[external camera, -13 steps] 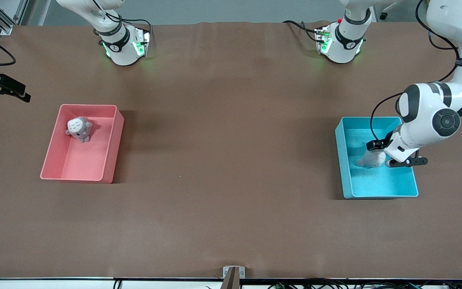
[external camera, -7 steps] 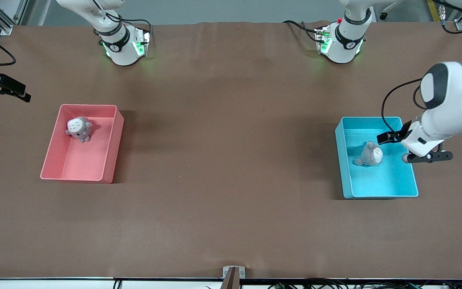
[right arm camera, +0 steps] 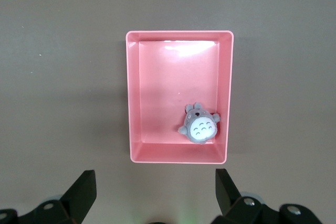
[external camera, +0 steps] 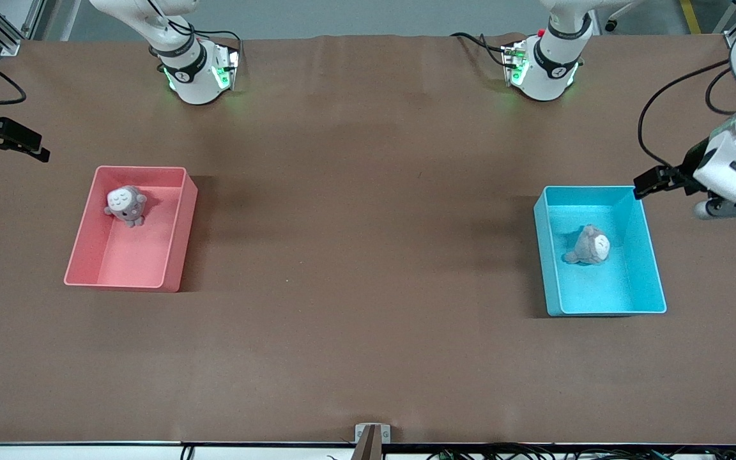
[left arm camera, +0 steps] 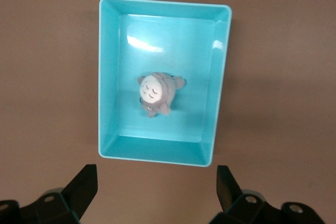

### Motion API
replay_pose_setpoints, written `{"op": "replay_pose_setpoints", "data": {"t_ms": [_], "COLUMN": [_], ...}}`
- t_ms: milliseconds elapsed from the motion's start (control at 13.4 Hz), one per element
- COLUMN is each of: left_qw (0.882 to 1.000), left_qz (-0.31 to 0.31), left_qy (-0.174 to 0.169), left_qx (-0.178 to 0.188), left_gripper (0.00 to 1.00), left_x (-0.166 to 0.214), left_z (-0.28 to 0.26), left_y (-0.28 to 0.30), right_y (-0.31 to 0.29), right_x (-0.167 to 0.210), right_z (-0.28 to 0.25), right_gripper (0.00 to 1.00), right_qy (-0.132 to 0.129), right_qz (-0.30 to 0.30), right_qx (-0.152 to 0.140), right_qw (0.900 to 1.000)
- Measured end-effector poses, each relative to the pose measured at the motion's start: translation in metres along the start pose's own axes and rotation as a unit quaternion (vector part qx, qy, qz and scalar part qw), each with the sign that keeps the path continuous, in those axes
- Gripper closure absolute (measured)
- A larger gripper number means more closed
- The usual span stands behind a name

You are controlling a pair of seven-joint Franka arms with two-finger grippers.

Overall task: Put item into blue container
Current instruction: 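Open the left gripper and raise it out of the blue box, then lower the right gripper into the pink box over the second plush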

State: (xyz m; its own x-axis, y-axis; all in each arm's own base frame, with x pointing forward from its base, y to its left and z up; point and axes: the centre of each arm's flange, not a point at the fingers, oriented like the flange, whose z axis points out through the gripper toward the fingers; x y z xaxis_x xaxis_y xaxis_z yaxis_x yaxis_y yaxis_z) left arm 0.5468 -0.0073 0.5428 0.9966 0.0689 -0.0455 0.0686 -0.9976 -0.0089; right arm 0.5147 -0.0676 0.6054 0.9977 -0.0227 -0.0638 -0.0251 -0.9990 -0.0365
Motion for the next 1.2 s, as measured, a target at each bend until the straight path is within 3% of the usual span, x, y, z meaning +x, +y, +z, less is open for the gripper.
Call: {"op": "replay_pose_setpoints", "data": {"t_ms": [374,747,1196], "left_qw": [1.000,1.000,0.999], "left_qz": [0.004,0.009,0.010], "left_qy": [0.013,0.023,0.041], "left_qx": [-0.012,-0.013,-0.018], "left_gripper": [0.00,0.00,0.00], "left_x": [-0.012,-0.015,-0.015], "left_z": [-0.064,-0.083,-0.101], "left_y": [0.008,0.014,0.016], "right_y": [-0.001,-0.005,0.048], "right_x": [0.000,0.001,0.031], "right_z": [0.000,-0.005,0.043], "right_gripper": [0.00,0.00,0.00], "right_qy": [-0.001,0.006,-0.023], "right_qz": [-0.001,-0.004,0.034], "right_qx": [0.000,-0.001,-0.002], "right_qw": [1.000,1.000,0.999]}}
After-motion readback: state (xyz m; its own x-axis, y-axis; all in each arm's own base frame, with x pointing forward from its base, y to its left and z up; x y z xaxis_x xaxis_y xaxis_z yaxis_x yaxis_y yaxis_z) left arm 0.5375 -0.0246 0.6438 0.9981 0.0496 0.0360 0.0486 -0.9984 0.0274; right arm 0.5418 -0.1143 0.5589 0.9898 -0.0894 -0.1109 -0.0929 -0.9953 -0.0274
